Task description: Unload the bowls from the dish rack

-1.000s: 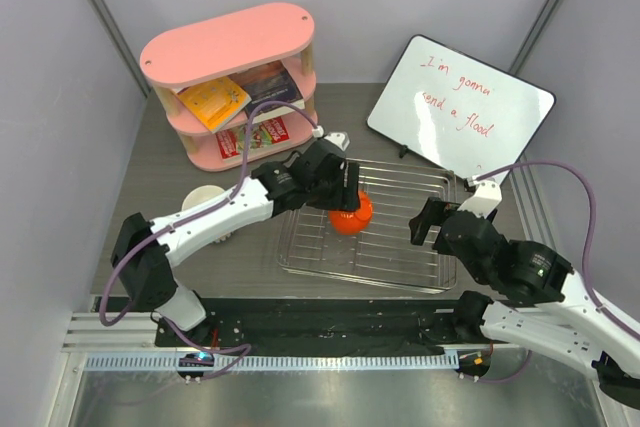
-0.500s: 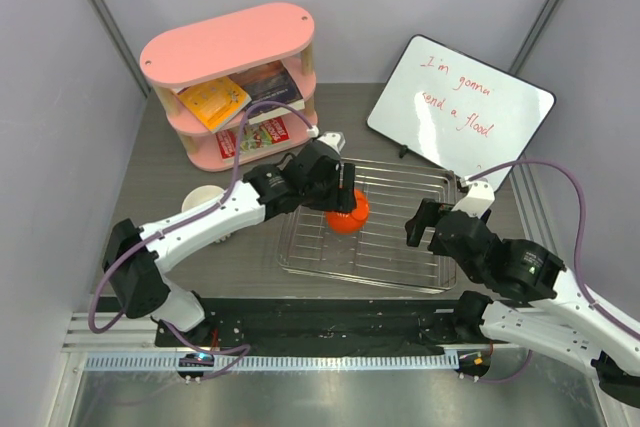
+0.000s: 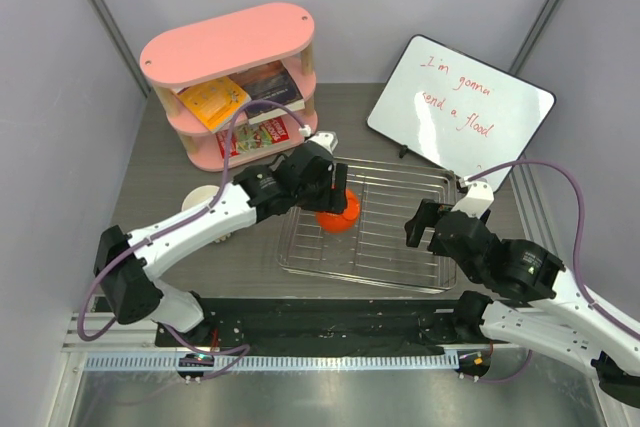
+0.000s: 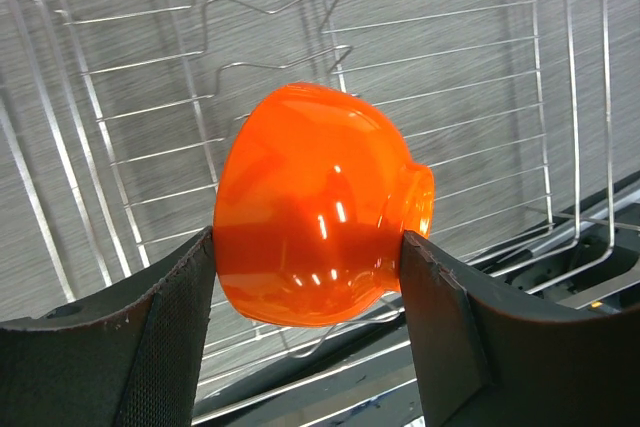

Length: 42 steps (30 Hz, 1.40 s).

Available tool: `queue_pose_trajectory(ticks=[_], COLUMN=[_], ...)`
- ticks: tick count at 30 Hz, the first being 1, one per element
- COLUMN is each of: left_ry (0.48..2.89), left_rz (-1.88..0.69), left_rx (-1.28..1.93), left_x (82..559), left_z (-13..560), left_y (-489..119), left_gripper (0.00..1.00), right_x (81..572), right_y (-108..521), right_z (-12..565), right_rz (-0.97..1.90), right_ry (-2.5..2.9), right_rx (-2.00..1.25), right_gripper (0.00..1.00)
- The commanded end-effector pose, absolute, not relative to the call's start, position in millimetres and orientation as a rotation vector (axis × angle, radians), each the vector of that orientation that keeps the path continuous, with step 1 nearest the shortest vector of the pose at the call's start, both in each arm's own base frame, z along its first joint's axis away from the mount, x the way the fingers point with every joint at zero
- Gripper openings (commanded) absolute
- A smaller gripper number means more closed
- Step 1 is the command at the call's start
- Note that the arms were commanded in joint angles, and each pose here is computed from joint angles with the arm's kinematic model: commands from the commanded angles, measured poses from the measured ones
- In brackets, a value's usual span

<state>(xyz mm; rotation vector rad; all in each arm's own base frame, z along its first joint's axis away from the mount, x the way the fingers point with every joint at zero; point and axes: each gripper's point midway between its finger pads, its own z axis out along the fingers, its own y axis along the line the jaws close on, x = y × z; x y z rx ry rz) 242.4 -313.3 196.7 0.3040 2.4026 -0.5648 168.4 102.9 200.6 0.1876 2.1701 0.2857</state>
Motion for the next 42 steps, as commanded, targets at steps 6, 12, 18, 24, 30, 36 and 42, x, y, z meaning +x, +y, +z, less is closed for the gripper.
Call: queue_pose_trajectory(ticks=[6, 12, 18, 24, 30, 36, 42], left_ry=[2.308, 2.311, 2.254, 2.195, 2.171, 2.119, 2.099], left_rz=[-0.413, -0.381, -0.12, 0.173, 0.39, 0.701, 0.908], left_rx=[0.212, 0.216, 0.078, -0.017, 0.006, -0.014, -0.08], left_x=[243.0, 240.4, 245.9, 236.3, 232.6, 231.4, 241.3], left_z=[235.8, 236.7, 251.3, 269.6, 279.7, 288.5, 288.5], left_y=[-262.8, -254.7, -198.3, -130.4, -97.5, -62.3, -36.8], left_gripper=[0.0, 0.0, 0.0, 0.0, 0.0, 0.0, 0.0], right_x=[173.4, 174.7, 174.8, 175.7, 176.8, 176.7, 176.6], right_y=[104.8, 109.1, 109.3, 111.2, 113.6, 112.9, 114.2], right_z=[205.6, 204.0, 206.2, 204.0, 203.7, 199.7, 199.0], right_rz=[0.307, 0.312, 0.313, 0.301, 0.308, 0.301, 0.305], right_ry=[2.135, 2.142, 2.138, 2.148, 2.145, 2.149, 2.15], right_rx=[0.218, 0.212, 0.201, 0.187, 0.186, 0.183, 0.173], right_gripper=[1.0, 1.0, 1.0, 1.0, 1.0, 1.0, 1.0])
